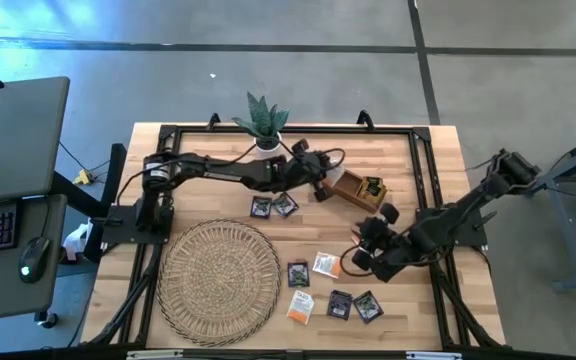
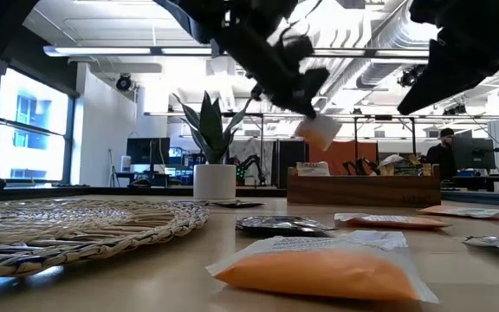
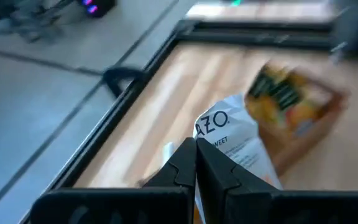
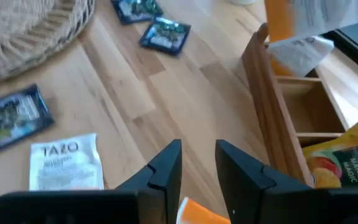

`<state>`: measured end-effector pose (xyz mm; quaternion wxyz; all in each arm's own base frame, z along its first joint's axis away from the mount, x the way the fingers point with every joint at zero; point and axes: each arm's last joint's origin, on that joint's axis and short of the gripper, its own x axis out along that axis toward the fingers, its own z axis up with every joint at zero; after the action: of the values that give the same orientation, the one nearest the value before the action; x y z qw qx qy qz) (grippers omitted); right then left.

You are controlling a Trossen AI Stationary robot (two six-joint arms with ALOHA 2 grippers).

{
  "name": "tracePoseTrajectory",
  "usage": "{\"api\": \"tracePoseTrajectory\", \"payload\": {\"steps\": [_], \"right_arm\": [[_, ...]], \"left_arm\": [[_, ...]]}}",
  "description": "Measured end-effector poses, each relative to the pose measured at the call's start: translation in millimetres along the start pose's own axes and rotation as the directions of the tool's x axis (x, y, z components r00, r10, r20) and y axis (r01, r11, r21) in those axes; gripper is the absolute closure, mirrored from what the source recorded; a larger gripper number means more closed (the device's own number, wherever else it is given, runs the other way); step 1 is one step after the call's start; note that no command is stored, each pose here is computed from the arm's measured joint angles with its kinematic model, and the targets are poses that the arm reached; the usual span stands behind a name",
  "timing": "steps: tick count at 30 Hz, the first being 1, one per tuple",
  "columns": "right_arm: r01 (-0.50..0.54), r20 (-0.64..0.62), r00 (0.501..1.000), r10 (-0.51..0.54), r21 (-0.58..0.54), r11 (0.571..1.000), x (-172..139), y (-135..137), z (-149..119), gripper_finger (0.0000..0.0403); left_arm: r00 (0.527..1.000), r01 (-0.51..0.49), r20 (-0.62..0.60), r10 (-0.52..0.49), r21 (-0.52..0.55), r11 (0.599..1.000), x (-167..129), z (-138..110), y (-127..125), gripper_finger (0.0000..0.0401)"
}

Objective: Pick & Place Tea
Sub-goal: Put the white tea bag into the left section of the wooden organizer

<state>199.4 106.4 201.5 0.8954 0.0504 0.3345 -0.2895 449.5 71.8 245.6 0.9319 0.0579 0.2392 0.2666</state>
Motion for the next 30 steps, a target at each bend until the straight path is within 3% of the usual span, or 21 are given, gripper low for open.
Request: {"api": "tracePoseTrajectory", "payload": {"steps": [3, 10, 15, 22, 30], "right_arm": [[-0.013, -0.017, 1.0, 0.013, -0.008, 1.0, -1, 1, -1, 0.0308], [-0.021, -0.032, 0.999, 0.02, -0.034, 0.999, -1, 1, -2, 0.0308], [-0.029, -0.044, 0.999, 0.027, -0.037, 0.999, -1, 1, -2, 0.0308], [-0.035, -0.049, 0.998, 0.033, -0.034, 0.999, -1, 1, -2, 0.0308], [-0.04, -0.046, 0.998, 0.039, -0.028, 0.999, -1, 2, -2, 0.0308]], "left_arm": [[0.995, -0.081, 0.051, 0.084, -0.057, 0.995, 6, 1, 0, 0.04], [0.981, -0.151, 0.107, 0.164, -0.122, 0.981, 28, -10, -8, 0.04], [0.974, -0.208, 0.053, 0.219, -0.167, 0.964, 45, -31, -9, 0.04], [0.965, -0.242, 0.036, 0.258, -0.239, 0.94, 59, -43, -3, 0.04], [0.97, -0.237, 0.01, 0.244, -0.215, 0.948, 63, -49, -2, 0.04]]}}
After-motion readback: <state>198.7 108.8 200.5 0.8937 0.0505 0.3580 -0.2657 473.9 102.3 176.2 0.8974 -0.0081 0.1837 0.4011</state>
